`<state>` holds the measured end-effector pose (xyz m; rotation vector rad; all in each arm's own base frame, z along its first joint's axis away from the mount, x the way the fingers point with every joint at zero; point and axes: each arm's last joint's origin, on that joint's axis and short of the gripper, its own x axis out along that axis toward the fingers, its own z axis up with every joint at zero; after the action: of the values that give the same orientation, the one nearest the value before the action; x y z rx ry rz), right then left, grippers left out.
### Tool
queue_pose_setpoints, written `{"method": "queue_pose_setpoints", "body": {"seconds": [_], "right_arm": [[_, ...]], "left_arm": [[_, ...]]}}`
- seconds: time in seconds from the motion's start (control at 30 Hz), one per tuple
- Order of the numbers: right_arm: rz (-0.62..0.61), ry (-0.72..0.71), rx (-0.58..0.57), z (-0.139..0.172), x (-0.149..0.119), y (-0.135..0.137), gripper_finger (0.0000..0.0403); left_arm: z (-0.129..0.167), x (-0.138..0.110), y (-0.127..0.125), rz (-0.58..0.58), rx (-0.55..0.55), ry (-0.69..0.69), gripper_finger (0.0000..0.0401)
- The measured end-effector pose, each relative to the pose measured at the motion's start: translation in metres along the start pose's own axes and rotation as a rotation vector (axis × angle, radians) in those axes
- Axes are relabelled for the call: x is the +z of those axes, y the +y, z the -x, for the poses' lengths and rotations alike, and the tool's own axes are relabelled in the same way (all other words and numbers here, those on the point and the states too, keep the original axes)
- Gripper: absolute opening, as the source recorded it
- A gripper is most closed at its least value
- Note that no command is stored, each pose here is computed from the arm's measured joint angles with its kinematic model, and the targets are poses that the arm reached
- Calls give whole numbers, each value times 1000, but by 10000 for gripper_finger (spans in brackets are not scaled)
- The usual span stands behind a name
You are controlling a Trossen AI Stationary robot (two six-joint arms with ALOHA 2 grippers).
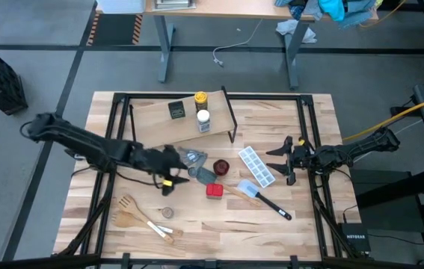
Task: Shelf spices
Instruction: Put the red seasoning can on the shelf
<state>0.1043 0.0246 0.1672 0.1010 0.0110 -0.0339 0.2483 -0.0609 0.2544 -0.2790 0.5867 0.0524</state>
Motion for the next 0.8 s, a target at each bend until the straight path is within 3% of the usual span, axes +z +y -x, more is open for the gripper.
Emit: {"method": "queue_pose_setpoints", "body": {"seconds": [0.23,0.47,0.8], "right_arm": [[-1,5,40,0,0,1,221],[16,28,37,0,-3,1,221],[35,86,32,0,-8,0,221]], "left_arm": [[-49,-24,-10,74,18,92,235],[-73,-49,-20,109,36,184,235],[-91,-67,-32,-48,94,145,235]]}}
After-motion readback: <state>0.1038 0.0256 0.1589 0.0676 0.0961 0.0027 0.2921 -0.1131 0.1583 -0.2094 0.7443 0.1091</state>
